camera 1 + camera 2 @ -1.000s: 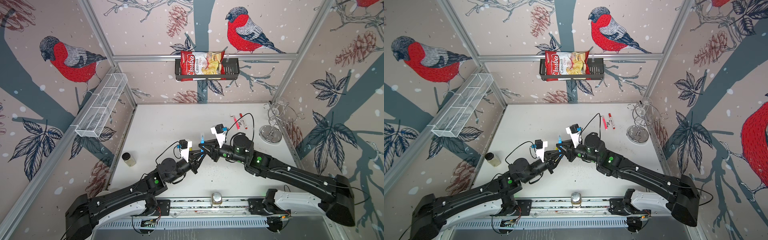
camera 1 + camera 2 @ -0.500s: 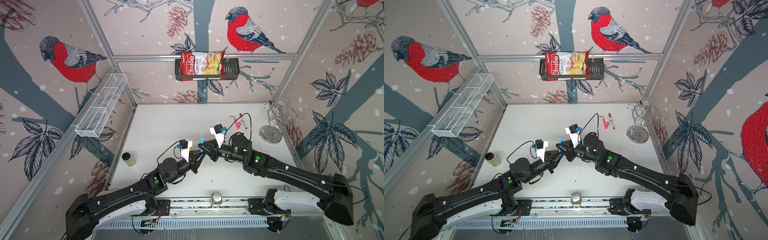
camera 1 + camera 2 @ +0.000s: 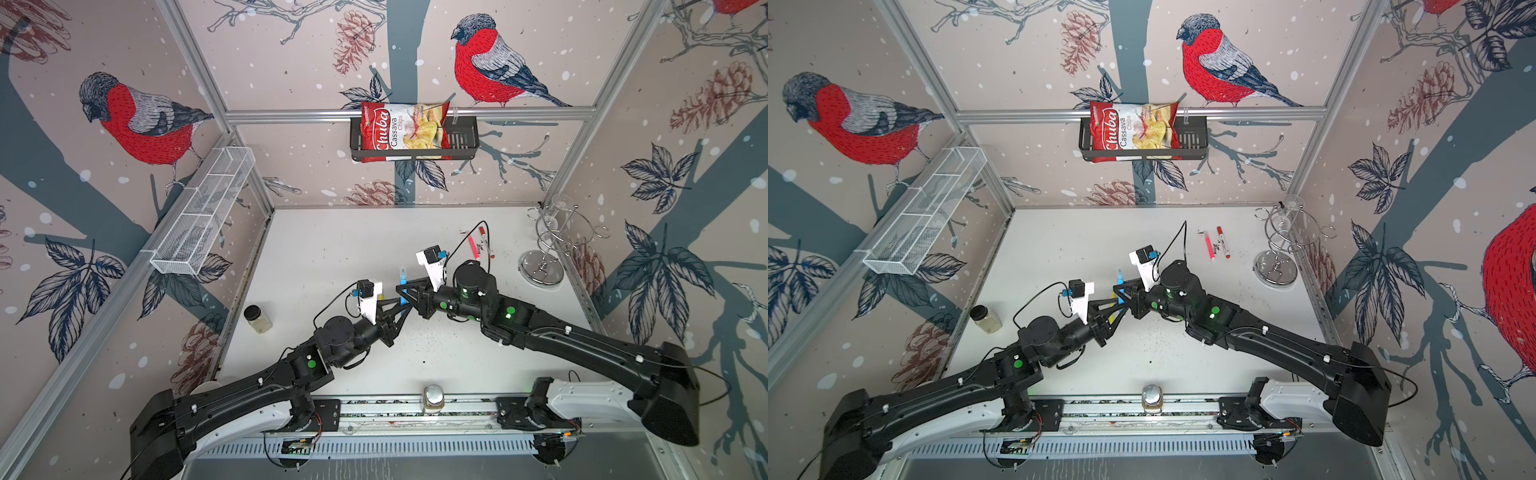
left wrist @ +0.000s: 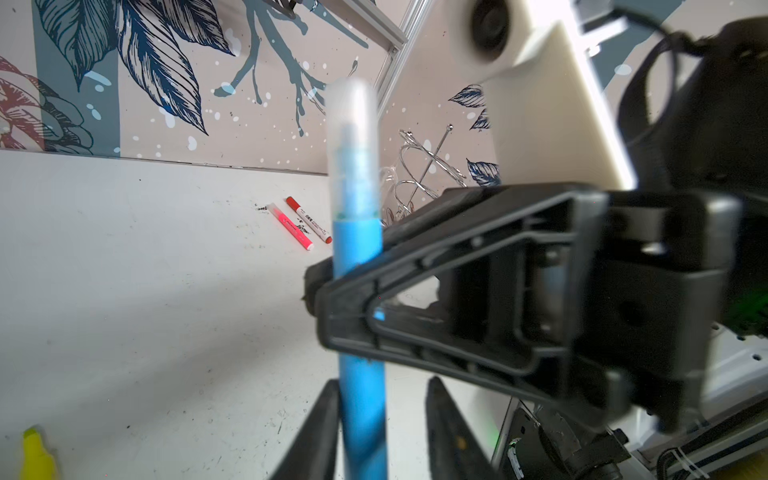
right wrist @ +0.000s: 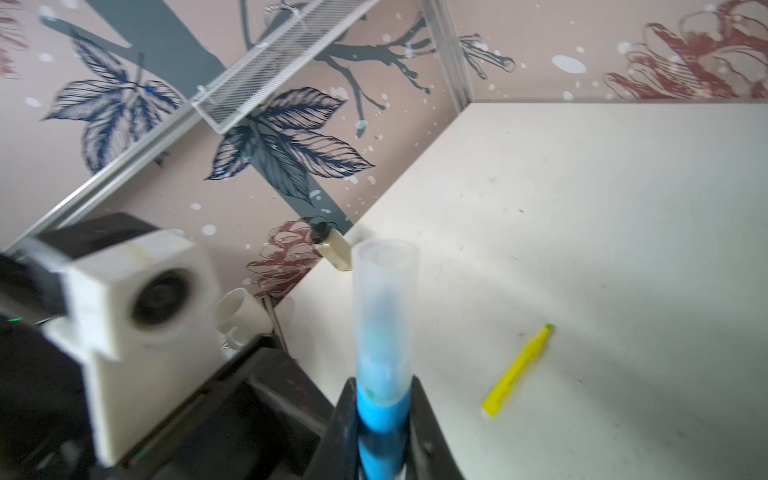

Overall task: Insert the pens into the pen caps
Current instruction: 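Open the left gripper and pull the capped highlighter away with the right gripper, then carry the capped blue highlighter to the pink highlighter and lower it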

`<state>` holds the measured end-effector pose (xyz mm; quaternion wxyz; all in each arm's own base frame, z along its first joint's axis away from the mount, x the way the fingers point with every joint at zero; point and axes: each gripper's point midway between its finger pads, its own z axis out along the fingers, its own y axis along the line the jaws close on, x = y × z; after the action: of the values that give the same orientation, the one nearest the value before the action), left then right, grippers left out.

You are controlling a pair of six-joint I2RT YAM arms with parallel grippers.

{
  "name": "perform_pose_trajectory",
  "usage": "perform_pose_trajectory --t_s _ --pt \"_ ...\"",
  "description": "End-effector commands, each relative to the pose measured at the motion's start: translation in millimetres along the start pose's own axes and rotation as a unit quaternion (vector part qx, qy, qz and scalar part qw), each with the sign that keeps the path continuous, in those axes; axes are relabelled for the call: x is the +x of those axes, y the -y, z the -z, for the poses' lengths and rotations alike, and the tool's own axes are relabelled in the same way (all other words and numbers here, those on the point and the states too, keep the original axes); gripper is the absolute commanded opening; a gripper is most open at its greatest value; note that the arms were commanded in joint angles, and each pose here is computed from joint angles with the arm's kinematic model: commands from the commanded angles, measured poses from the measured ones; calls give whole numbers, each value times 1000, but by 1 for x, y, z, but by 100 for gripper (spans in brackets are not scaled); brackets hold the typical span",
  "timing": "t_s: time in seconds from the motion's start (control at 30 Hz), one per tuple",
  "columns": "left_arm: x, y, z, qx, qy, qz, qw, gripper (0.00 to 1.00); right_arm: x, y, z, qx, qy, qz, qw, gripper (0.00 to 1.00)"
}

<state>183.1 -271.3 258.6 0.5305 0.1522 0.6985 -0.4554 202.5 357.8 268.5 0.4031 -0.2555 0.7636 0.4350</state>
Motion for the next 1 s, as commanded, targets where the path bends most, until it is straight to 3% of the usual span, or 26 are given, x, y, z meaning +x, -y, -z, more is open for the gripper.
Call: perform_pose_trajectory --t_s 0.0,0.4,0.97 --pt "-6 -2 1 -13 6 -9 1000 48 5 31 1 61 -17 -33 997 0" --pt "12 -24 10 -60 -23 -14 998 51 20 113 0 173 -72 -55 981 0" --pt "21 -34 14 -77 -28 -13 997 51 61 217 -20 335 -198 -68 919 0"
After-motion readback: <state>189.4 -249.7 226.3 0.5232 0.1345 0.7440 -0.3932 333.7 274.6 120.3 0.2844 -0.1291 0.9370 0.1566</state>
